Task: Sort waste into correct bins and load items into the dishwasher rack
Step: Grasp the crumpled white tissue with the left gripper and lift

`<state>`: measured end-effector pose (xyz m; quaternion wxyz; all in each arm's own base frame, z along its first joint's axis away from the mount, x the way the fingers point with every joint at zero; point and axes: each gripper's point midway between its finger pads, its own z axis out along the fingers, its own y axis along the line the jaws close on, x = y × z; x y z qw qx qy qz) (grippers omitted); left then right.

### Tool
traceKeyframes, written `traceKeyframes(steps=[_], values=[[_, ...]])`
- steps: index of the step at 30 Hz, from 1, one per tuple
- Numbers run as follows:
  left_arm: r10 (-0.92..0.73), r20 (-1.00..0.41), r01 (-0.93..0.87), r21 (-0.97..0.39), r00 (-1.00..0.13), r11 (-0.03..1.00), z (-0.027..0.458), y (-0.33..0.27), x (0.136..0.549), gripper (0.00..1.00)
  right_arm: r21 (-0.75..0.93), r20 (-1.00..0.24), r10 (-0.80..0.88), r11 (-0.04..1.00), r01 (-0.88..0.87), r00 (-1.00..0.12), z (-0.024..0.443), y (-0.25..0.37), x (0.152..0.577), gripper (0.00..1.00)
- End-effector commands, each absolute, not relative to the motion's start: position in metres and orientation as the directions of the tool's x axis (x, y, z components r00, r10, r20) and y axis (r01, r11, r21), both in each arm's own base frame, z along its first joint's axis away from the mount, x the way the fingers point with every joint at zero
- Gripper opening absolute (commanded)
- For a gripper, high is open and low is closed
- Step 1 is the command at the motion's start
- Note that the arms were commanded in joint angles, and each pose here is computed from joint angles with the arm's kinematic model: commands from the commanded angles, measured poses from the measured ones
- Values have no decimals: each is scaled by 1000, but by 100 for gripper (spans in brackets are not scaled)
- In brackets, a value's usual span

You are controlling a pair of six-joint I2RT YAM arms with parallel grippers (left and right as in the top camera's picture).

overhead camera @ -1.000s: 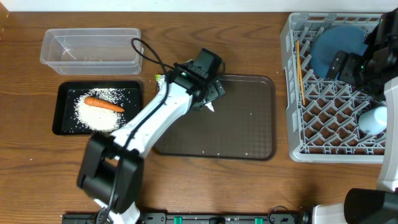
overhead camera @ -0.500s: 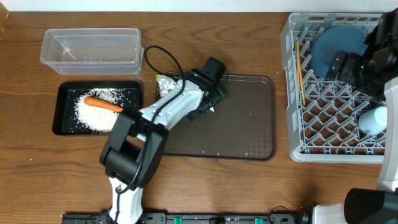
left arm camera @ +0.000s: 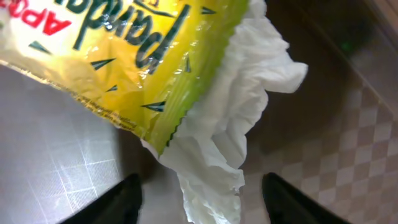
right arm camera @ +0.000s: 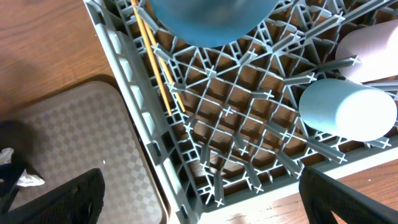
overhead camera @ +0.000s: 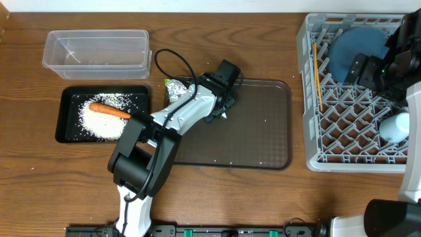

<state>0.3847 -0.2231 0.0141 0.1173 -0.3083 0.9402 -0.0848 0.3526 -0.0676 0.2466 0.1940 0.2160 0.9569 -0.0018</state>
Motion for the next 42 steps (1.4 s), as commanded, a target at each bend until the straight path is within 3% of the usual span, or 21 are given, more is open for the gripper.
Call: traceKeyframes(steps=[1, 8, 13, 28, 36, 42], values=[[-603, -203, -558, -240, -771, 795, 22, -224, 392, 53, 80, -370, 430, 898, 433, -824, 246, -70, 352, 99], [-603, -202, -558, -240, -772, 794, 22, -224, 392, 31, 80, -370, 430, 898, 433, -824, 246, -70, 352, 99], [-599, -161, -551, -262, -784, 792, 24, -231, 388, 6, 80, -370, 430, 898, 433, -824, 246, -70, 352, 99], [-568, -173, -471, -395, -805, 788, 116, -243, 366, 6, 80, -370, 429, 898, 432, -824, 246, -69, 352, 99], [-576, -193, -460, -429, -794, 777, 134, -241, 367, 6, 80, -370, 430, 898, 433, -824, 246, -70, 352, 99], [-661, -338, -526, -412, -670, 744, 155, -188, 396, 6, 80, -370, 430, 898, 433, -824, 246, -70, 352, 99]])
